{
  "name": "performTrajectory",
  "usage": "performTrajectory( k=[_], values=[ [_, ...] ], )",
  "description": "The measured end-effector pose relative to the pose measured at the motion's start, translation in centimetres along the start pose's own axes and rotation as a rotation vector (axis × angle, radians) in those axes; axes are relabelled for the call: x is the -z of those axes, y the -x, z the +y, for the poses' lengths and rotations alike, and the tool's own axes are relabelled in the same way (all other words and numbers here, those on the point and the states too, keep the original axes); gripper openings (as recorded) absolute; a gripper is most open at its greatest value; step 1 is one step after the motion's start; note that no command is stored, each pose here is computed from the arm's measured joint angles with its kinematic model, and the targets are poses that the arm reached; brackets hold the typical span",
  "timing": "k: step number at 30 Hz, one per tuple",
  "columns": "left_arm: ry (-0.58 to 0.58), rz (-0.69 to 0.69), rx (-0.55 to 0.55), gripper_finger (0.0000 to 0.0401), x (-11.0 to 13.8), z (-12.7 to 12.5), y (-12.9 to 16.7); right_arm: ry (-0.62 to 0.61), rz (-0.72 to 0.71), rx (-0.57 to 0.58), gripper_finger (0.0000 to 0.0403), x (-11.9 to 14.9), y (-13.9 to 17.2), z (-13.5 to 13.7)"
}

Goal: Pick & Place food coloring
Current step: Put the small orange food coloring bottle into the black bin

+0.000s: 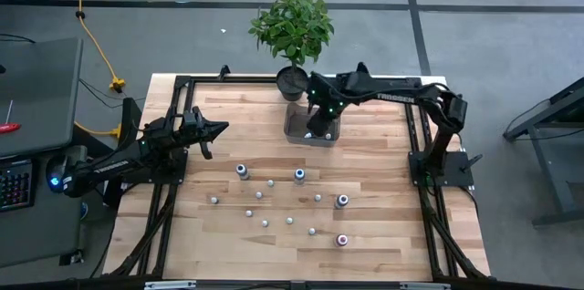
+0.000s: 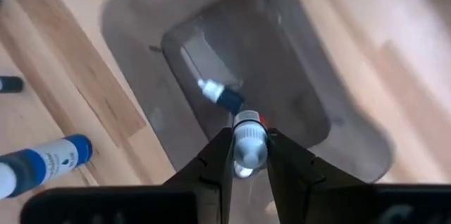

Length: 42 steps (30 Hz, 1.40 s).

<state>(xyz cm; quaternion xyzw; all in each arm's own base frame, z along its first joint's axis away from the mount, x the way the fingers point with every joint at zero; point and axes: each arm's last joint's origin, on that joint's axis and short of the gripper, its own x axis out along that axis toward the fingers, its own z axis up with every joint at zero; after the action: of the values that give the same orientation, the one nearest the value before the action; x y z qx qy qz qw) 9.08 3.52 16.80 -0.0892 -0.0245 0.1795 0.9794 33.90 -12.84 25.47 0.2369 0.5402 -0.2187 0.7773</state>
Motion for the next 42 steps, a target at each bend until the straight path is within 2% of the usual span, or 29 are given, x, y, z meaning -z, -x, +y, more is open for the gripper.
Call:
performTrajectory(
  k=[5,16,42],
  values=[
    [0.0,0.0,0.0,0.0,0.0,0.0,0.0,-0.104,0.029,0.003,0.0061,1.2,-2.2,-0.5],
    [0.0,0.0,0.0,0.0,0.0,0.0,0.0,-0.206,0.043,0.039,0.0063,2.9,-5.3,-2.7],
    [0.0,0.0,0.0,0.0,0.0,0.0,0.0,-0.161,0.088,0.047,0.0068,3.2,-5.2,-3.6]
  ],
)
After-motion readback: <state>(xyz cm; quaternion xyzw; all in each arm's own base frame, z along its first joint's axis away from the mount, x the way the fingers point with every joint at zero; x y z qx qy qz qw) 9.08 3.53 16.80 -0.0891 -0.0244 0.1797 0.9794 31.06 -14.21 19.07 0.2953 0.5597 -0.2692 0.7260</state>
